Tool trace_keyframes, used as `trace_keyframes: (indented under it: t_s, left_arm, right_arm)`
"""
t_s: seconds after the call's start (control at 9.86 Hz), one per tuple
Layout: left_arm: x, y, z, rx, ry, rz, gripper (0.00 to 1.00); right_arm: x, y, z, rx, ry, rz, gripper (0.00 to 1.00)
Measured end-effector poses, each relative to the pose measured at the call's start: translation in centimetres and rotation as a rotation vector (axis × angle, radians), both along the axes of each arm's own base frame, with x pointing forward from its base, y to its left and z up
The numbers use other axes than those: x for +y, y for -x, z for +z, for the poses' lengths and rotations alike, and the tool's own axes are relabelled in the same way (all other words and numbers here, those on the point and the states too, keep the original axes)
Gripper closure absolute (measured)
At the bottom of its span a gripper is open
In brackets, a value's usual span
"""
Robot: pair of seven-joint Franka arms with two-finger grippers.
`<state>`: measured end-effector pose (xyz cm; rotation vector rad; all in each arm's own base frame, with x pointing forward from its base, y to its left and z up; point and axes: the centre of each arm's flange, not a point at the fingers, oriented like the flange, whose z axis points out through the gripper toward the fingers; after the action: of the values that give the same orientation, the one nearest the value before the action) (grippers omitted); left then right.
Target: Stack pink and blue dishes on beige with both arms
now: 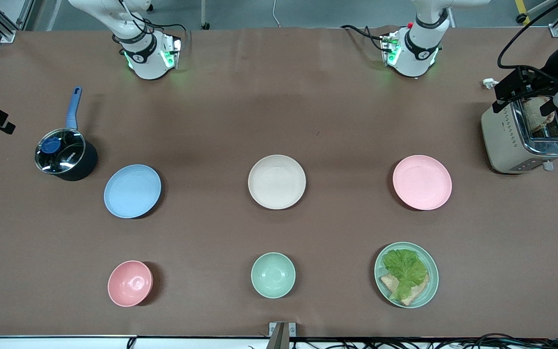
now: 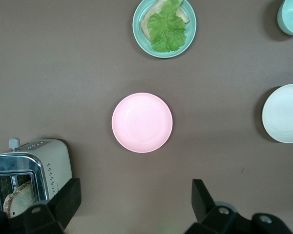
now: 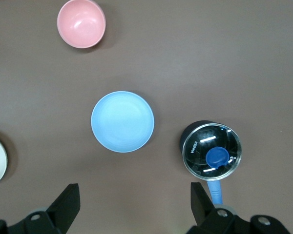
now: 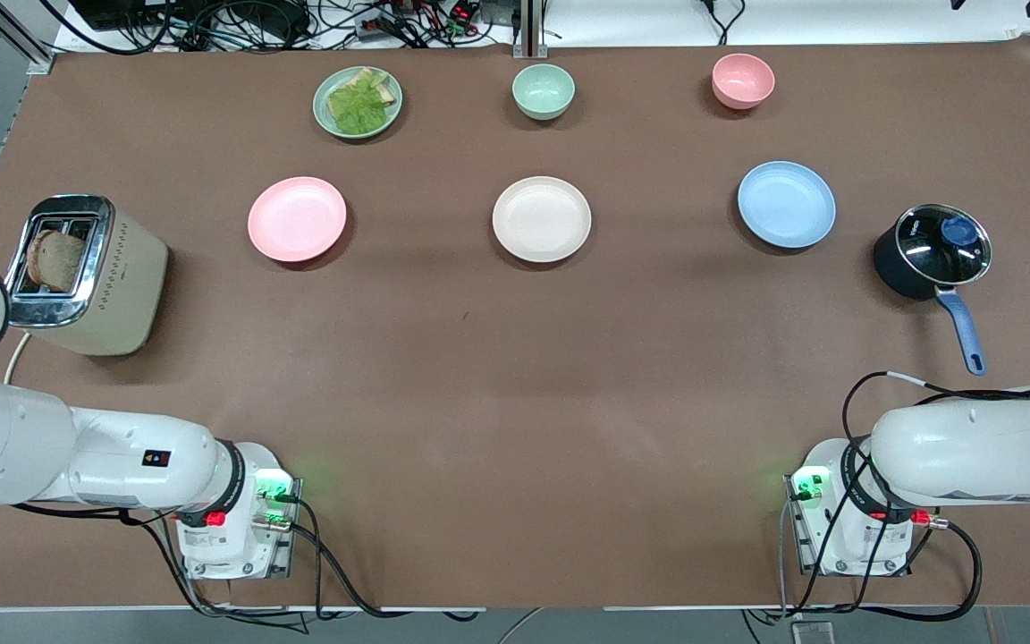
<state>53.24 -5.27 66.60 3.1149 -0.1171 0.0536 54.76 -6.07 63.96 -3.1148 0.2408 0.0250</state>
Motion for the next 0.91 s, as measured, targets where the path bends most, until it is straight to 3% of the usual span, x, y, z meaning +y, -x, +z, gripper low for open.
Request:
trace_keyframes:
  t_s: [0.2, 0.3, 0.61, 0.91]
  left_arm:
    - [4.2, -2.5, -2.4, -0.010, 0.019, -0.014, 0.00]
    - [6.5, -4.3, -5.1, 0.001, 0.033, -0.055, 0.00]
    - [11.3, -9.5, -17.9, 0.094, 0.132, -0.184, 0.00]
    - [11.0, -11.4, -31.9, 0.210, 0.226, -0.330, 0.00]
  right_arm:
    - [0.6, -1.9, -4.4, 0.059, -0.027, 0.059, 0.00]
    - [0.0, -3.4, -8.2, 0.082, -0.072, 0.048, 0.00]
    - [-4.0, -6.3, -21.1, 0.132, -0.150, 0.115, 0.00]
    - [-7.1, -6.5, -32.6, 0.082, -0.251, 0.183, 0.00]
